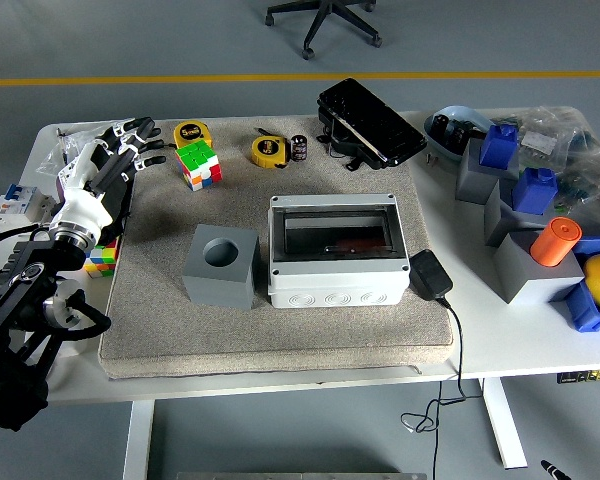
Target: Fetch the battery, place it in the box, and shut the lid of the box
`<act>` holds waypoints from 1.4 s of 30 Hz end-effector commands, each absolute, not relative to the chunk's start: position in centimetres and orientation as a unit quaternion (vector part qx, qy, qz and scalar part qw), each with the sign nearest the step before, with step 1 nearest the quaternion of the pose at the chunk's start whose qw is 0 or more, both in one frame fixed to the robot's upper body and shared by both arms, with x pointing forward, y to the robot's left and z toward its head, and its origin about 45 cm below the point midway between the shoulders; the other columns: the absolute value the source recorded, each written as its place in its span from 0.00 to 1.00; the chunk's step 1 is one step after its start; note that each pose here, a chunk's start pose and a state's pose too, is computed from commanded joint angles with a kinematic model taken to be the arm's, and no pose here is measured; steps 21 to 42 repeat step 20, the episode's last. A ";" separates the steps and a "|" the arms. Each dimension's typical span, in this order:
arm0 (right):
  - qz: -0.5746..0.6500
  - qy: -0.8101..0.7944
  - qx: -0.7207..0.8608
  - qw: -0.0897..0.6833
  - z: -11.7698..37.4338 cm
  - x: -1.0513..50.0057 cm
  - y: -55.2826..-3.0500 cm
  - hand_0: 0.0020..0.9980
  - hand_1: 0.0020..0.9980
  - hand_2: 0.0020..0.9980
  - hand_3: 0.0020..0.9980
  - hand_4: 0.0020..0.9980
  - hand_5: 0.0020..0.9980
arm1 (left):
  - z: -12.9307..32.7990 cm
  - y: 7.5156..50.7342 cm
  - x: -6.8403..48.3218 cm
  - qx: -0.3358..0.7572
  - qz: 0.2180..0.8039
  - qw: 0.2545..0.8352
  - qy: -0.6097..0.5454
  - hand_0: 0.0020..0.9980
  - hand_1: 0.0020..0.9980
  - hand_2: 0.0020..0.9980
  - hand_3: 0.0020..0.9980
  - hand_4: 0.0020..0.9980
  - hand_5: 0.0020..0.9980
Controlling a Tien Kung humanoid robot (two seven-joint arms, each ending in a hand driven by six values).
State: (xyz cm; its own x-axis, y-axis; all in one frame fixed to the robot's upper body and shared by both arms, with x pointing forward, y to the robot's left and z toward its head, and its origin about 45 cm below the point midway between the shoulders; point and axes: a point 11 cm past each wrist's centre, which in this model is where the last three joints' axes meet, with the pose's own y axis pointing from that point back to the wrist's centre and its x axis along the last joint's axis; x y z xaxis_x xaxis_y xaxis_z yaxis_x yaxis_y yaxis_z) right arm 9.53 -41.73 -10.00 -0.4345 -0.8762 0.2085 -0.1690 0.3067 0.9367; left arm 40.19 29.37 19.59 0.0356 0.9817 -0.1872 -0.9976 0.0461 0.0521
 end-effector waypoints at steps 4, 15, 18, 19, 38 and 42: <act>-0.461 -0.712 0.366 0.383 -10.0 9.5 -41.7 0.58 0.64 0.65 0.58 0.95 0.49 | 19.9 29.5 40.3 -0.049 0.690 0.717 0.085 0.49 0.65 0.65 0.64 1.00 0.48; -0.461 -0.713 0.366 0.380 -10.0 9.6 -41.7 0.58 0.64 0.65 0.58 0.95 0.49 | 20.5 30.4 40.5 -0.053 0.698 0.710 0.078 0.48 0.64 0.64 0.63 1.00 0.46; -0.461 -0.714 0.366 0.379 -10.0 9.8 -41.7 0.58 0.64 0.65 0.58 0.95 0.49 | 20.8 30.7 40.6 -0.054 0.701 0.707 0.076 0.48 0.63 0.62 0.63 1.00 0.46; -0.461 -0.714 0.366 0.378 -10.0 9.8 -41.7 0.58 0.64 0.65 0.58 0.95 0.49 | 20.8 30.7 40.6 -0.054 0.701 0.707 0.076 0.48 0.63 0.62 0.63 1.00 0.46; -0.461 -0.715 0.366 0.378 -10.0 9.8 -41.7 0.58 0.64 0.65 0.58 0.95 0.49 | 20.8 30.8 40.6 -0.055 0.702 0.706 0.076 0.48 0.63 0.62 0.63 1.00 0.46; -0.461 -0.715 0.366 0.378 -10.0 9.8 -41.7 0.58 0.64 0.65 0.58 0.95 0.49 | 20.8 30.8 40.6 -0.055 0.702 0.706 0.076 0.48 0.63 0.62 0.63 1.00 0.46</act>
